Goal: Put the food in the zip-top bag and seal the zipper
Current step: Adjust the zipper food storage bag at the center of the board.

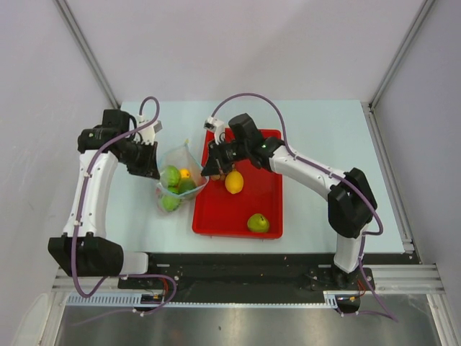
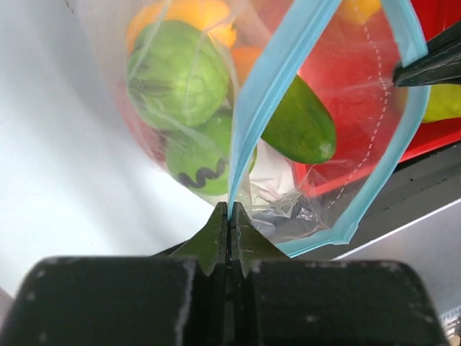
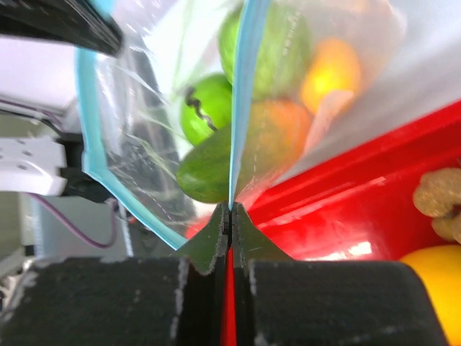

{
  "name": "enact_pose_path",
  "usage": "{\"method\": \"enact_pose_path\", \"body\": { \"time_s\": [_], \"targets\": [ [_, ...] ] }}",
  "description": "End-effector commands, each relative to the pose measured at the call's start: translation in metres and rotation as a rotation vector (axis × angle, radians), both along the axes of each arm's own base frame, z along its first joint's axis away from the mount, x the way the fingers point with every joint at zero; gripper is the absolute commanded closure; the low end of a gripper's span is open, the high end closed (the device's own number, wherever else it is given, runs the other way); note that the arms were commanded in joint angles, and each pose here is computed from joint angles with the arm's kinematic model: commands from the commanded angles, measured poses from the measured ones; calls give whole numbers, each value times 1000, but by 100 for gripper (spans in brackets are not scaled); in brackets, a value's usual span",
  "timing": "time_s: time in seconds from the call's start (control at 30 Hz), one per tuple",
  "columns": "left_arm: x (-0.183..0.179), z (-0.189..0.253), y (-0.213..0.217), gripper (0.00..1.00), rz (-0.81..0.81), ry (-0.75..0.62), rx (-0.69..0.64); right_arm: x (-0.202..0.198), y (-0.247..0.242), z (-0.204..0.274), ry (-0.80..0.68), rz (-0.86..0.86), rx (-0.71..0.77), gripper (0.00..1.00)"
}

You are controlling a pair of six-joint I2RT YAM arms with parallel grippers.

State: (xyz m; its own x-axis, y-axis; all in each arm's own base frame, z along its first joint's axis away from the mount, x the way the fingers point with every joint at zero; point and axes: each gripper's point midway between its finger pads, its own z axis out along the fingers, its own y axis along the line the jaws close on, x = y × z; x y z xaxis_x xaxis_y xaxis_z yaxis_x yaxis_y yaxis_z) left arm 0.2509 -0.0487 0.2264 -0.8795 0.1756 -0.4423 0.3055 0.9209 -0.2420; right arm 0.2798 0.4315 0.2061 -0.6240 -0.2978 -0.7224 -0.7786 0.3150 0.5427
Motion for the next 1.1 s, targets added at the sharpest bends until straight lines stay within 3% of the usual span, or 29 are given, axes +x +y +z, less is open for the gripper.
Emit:
{"method": "enact_pose_path", "body": {
  "time_s": [0.0,0.17,0.5,0.77,1.07],
  "targets": [
    [2,28,5,100,-45,-89,30,-4,15,86,-63,26,191,100],
    [14,51,13,100,-54,-173,83,-33,33,161,-64,100,361,100],
    [13,10,35,100,30,-74,186,-32,56,169,5,105,392,100],
    [29,1,36,100,81,-59,179,-12,74,131,60,70,338,100],
    [5,21,4,100,-41,-73,25,32,30,74,34,-42,191,100]
  ]
}}
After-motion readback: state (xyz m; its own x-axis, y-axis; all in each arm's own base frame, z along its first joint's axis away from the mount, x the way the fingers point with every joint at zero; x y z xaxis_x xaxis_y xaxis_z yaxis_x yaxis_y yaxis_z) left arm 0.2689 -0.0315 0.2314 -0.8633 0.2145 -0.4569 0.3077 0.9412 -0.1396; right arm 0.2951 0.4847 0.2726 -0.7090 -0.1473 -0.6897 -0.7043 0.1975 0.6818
